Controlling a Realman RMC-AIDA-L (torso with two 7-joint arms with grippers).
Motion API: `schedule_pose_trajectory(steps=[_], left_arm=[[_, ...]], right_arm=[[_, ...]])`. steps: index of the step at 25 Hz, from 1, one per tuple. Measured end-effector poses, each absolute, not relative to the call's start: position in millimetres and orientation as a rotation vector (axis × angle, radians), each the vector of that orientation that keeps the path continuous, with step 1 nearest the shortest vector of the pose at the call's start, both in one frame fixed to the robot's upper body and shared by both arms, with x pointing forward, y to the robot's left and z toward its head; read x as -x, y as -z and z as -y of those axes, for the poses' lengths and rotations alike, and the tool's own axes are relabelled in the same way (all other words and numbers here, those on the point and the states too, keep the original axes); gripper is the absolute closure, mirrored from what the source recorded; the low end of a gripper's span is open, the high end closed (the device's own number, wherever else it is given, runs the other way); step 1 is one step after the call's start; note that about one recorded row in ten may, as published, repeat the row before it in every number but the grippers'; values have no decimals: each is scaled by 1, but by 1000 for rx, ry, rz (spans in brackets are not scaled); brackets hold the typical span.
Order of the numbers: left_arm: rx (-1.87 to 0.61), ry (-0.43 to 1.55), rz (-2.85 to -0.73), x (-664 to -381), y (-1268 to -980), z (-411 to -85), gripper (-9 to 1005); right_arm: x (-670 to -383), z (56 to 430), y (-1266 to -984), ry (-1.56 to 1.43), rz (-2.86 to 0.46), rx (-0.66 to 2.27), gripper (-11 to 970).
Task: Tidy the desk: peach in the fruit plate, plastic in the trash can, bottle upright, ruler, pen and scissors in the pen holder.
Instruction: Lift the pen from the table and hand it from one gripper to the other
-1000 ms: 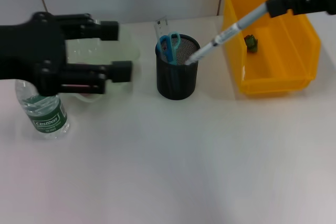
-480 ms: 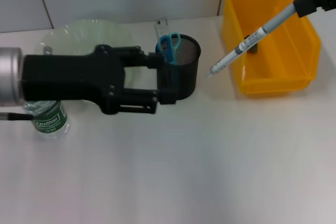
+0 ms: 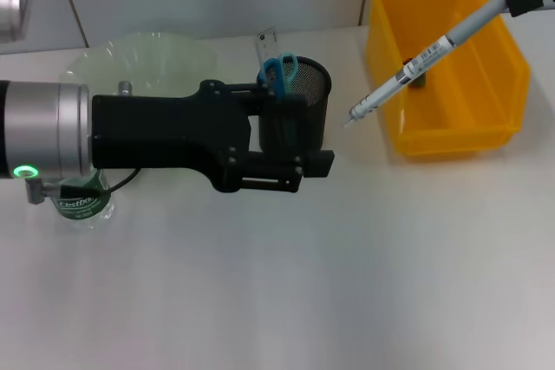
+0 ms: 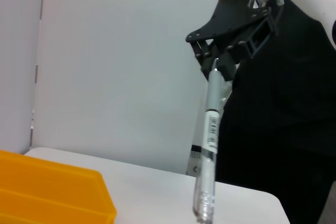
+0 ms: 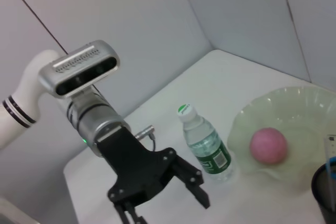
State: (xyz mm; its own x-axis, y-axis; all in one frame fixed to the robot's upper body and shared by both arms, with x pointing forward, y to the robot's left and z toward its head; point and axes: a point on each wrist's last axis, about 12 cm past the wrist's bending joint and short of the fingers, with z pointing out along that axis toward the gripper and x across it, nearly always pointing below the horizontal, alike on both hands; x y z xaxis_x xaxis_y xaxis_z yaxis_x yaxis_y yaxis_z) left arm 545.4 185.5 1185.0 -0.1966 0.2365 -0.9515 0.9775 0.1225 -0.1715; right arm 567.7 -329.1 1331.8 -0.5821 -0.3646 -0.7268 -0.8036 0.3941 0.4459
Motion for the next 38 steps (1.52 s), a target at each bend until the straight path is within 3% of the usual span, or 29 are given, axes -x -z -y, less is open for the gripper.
schedule_pose_trajectory(steps=[38], left_arm=[[-1406,1078,-1562,-555,-1192,-138,222]], right_arm=[[-570,325,-1301,-1258,-2202,974,861]])
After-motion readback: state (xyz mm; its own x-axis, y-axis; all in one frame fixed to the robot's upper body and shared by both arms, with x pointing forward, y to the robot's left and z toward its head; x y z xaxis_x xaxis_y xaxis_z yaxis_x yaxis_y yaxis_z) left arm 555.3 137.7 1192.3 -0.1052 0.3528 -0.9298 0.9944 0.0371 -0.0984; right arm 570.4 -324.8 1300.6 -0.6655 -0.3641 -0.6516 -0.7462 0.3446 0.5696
